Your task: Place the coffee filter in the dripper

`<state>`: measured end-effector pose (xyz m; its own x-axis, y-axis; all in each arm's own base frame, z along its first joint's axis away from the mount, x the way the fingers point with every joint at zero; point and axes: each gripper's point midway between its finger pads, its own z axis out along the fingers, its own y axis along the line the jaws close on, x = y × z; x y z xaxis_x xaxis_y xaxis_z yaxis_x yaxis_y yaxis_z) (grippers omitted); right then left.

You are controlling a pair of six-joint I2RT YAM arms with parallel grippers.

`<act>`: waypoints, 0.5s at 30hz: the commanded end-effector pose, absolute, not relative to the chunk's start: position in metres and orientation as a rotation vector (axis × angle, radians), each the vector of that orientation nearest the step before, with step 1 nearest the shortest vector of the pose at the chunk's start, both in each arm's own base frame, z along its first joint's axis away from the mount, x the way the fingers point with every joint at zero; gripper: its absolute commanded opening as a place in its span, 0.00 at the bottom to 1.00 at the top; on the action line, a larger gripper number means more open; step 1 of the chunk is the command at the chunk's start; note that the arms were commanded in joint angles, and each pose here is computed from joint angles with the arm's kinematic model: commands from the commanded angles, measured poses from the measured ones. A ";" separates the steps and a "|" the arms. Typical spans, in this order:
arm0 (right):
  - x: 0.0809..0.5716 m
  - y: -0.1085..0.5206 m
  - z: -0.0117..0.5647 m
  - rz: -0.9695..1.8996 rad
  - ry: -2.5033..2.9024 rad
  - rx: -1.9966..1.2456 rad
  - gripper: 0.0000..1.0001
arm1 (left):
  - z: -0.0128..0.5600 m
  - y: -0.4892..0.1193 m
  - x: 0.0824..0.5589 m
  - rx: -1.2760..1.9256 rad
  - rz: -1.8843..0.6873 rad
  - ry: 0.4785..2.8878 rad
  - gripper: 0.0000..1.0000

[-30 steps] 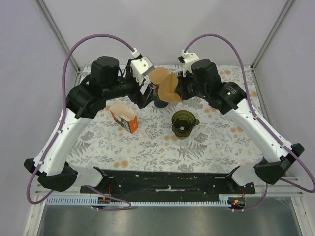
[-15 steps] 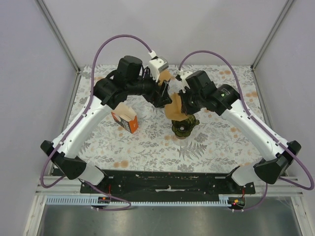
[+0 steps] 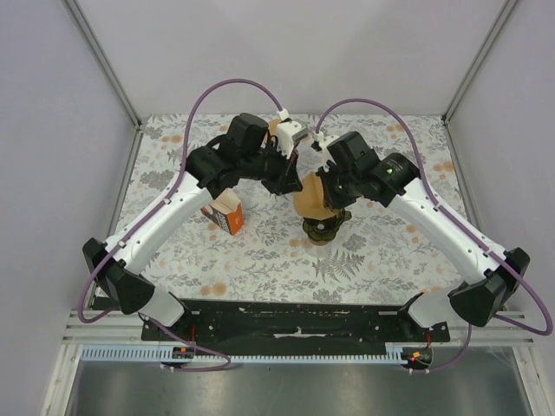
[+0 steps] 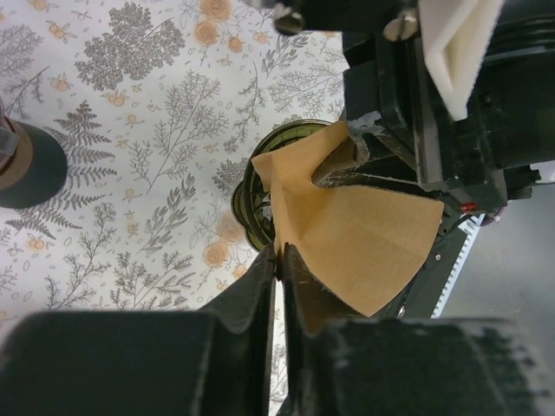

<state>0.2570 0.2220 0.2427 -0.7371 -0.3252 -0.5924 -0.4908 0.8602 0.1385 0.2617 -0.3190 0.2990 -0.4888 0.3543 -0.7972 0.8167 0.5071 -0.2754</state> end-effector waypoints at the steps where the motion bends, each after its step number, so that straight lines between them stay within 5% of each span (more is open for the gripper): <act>1: 0.250 0.214 0.246 0.400 2.447 -0.605 0.00 | 0.302 -0.331 0.259 0.944 -0.932 2.039 0.03; 11: 0.249 0.210 0.268 0.434 2.360 -0.631 0.43 | 0.283 -0.344 0.254 0.956 -0.974 2.096 0.02; 15: 0.252 0.203 0.287 0.394 2.299 -0.642 0.50 | 0.275 -0.347 0.254 0.946 -0.989 2.122 0.02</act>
